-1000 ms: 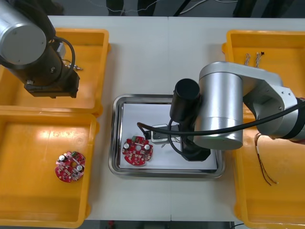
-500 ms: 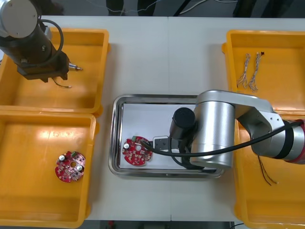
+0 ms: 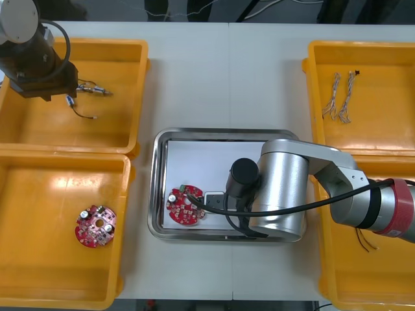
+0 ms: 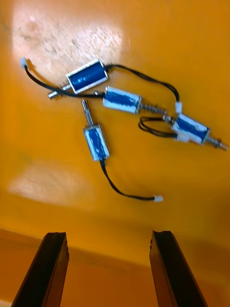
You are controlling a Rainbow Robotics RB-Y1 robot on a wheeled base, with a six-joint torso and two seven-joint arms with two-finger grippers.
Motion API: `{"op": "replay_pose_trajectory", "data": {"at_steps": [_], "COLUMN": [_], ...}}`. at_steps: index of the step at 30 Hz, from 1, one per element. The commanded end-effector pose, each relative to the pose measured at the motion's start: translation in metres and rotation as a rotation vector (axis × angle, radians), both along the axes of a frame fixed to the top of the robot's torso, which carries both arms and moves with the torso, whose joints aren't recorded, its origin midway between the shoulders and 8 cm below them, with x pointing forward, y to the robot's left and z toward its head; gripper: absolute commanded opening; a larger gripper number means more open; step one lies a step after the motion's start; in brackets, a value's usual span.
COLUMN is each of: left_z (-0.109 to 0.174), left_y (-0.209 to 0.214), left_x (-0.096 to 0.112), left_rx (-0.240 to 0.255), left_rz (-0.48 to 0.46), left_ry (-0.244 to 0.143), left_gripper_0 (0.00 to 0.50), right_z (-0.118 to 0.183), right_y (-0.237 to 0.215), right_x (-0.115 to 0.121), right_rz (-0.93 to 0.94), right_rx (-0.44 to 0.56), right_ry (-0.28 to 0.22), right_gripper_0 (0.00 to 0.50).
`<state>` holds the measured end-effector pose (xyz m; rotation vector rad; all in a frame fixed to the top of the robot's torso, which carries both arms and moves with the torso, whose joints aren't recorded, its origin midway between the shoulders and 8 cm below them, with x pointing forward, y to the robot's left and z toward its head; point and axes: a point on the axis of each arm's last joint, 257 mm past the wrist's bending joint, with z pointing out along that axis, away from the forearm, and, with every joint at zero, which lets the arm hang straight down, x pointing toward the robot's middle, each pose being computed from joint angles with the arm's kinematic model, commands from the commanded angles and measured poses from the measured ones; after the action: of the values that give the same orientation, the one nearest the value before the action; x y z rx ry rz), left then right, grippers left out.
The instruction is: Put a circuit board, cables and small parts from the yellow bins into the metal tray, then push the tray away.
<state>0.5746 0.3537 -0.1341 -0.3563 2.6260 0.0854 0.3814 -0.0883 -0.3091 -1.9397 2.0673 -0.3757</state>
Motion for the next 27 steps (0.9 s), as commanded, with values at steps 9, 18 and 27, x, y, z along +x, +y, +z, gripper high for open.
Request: {"op": "replay_pose_trajectory", "data": {"at_steps": [9, 18, 27], "left_z": [0.026, 0.009, 0.002], "left_y": [-0.003, -0.006, -0.003], "left_x": [0.045, 0.056, 0.066], "left_rx": [0.028, 0.019, 0.026], "left_rz": [-0.057, -0.059, -0.052], "left_ry": [-0.126, -0.136, -0.138], "left_gripper_0": [0.5, 0.5, 0.5], "right_z": [0.004, 0.022, 0.06], "right_y": [0.005, 0.007, 0.018], "right_x": [0.009, 0.017, 0.026], "right_rz": [-0.03, -0.075, -0.105], "right_rx": [0.041, 0.089, 0.173], "right_ry": [-0.049, -0.043, -0.061], "right_gripper_0": [0.5, 0.5, 0.5]}}
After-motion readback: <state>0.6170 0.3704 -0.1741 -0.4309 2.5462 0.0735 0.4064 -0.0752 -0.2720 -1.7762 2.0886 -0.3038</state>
